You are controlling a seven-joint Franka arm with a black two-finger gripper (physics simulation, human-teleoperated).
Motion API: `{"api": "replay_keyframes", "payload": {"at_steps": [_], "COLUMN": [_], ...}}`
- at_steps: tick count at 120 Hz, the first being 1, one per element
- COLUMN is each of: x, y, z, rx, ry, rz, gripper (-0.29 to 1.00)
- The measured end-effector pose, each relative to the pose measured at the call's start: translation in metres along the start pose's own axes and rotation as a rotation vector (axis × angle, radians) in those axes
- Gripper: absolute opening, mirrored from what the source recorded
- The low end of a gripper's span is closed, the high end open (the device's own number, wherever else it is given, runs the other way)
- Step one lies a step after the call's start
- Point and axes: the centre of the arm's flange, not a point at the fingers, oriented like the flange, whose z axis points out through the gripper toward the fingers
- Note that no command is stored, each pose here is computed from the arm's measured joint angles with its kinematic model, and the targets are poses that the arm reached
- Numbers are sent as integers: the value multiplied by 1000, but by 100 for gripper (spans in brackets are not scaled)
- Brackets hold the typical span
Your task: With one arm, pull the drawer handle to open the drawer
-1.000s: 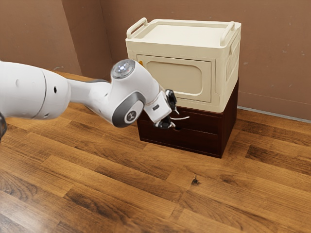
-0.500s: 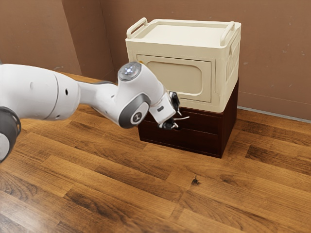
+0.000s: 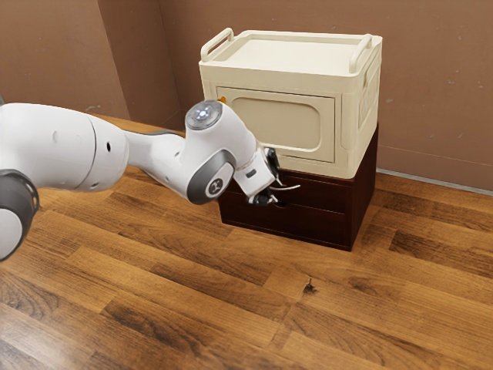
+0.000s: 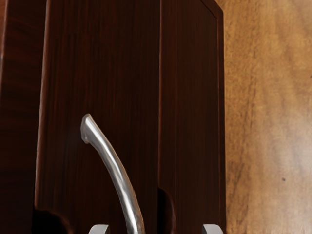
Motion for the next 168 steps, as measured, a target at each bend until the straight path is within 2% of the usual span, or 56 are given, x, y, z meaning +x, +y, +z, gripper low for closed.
{"api": "replay_keyframes", "payload": {"at_steps": [60, 168], "x": [-4, 1], "y": [11, 62], "z": [-7, -42], "rx": [-17, -75], "ry": [1, 26], "rz": [-6, 12], "gripper": [3, 4]}}
